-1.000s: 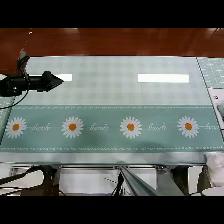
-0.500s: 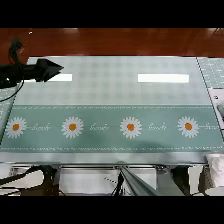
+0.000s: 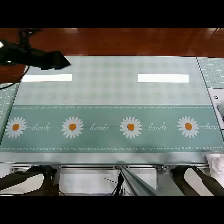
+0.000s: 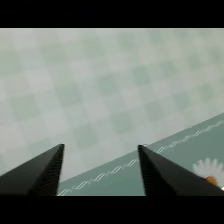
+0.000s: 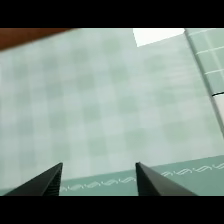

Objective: Fold the shirts.

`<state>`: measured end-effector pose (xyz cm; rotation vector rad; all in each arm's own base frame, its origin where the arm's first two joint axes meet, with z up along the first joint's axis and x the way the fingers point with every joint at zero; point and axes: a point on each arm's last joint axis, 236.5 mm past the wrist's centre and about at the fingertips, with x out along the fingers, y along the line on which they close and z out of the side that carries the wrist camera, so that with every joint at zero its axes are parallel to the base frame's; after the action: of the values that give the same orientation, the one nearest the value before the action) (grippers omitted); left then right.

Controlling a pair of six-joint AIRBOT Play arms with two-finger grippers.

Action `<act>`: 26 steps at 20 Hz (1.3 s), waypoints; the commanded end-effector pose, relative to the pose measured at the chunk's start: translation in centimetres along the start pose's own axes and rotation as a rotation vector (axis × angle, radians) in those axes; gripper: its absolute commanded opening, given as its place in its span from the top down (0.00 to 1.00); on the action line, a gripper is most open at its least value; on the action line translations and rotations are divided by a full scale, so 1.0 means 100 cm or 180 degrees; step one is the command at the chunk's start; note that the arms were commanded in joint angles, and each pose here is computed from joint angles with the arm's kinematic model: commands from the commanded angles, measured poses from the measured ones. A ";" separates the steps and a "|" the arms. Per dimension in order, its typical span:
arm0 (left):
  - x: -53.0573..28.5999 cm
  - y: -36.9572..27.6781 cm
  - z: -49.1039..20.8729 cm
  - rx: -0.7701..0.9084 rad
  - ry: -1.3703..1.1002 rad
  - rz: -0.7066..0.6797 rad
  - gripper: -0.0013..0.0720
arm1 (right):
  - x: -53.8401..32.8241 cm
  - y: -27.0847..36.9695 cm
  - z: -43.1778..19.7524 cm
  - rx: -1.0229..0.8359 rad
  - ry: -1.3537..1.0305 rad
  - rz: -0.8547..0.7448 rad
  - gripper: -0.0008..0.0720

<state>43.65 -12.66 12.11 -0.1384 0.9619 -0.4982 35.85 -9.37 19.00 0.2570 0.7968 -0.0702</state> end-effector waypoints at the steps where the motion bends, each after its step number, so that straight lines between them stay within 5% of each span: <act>1: 0.013 0.008 -0.031 0.0625 0.0553 0.0850 0.00 | 0.065 0.038 -0.039 -0.1035 0.0721 -0.0460 0.24; 4: 0.023 0.011 -0.041 0.0760 0.0735 0.1259 0.00 | 0.102 0.047 -0.073 -0.1047 0.1205 -0.0607 0.24; 8: 0.041 0.013 -0.057 0.0417 0.0907 0.1274 0.00 | 0.132 0.071 -0.114 -0.0594 0.1700 -0.0280 0.24; 26: 0.053 0.020 -0.065 0.0221 0.0978 0.1317 0.01 | 0.139 0.078 -0.100 -0.0572 0.1471 -0.0205 0.24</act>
<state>41.56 -12.71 3.77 0.2034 1.2352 -0.1711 39.81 1.13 3.96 0.0737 1.2638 0.0009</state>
